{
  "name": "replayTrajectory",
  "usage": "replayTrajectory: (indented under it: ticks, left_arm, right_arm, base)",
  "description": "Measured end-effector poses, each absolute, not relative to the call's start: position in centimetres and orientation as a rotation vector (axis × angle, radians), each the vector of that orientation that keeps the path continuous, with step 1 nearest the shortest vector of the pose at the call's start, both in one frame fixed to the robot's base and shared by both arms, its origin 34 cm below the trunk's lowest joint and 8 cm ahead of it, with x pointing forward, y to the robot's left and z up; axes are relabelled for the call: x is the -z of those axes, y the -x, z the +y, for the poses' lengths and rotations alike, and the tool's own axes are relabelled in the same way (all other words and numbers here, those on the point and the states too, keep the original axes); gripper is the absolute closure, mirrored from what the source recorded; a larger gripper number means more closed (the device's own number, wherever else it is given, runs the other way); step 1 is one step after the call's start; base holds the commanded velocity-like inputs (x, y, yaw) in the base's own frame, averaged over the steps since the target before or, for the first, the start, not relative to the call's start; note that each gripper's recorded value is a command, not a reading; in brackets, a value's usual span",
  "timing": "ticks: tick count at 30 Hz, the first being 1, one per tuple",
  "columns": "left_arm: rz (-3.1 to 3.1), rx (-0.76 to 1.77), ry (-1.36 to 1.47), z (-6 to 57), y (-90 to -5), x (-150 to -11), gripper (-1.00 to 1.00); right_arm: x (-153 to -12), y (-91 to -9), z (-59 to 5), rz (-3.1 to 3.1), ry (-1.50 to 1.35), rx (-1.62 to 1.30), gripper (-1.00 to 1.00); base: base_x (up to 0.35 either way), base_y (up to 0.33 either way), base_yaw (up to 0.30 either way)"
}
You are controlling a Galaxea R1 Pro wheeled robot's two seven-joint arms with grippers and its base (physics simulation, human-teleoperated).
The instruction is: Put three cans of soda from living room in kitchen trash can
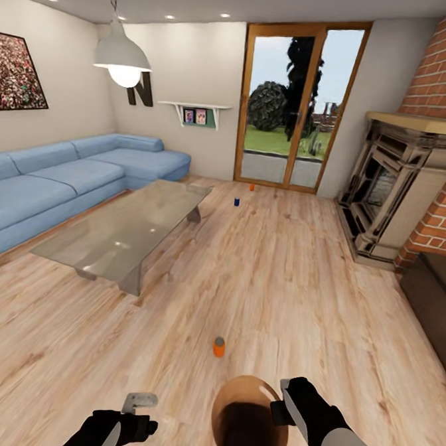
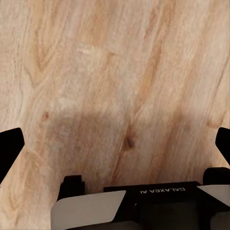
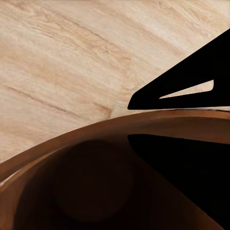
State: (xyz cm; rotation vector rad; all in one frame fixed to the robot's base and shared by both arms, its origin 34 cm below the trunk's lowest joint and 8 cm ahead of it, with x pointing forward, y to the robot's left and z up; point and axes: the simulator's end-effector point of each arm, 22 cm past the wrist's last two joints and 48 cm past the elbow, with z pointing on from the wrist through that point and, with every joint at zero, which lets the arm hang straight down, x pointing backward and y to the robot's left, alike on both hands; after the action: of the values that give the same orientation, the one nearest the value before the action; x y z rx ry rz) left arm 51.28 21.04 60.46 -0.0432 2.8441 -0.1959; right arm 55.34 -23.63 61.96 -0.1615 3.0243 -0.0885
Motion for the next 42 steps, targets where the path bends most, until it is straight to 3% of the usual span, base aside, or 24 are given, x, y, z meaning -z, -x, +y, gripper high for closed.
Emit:
replayTrajectory:
  ticks: [24, 42]
  left_arm:
    - [2.842, 0.197, 0.044, 21.04, -51.33, -60.47, -1.00]
    - [2.842, 0.199, 0.044, 21.01, -51.32, -60.47, -1.00]
  right_arm:
    - [-61.96, -55.34, -23.68, 3.024, 0.165, 0.092, 1.00]
    - [-61.96, -55.34, -23.60, 3.024, 0.160, 0.087, 1.00]
  base:
    - [0.332, 0.092, -0.201]
    - [0.334, 0.085, -0.047]
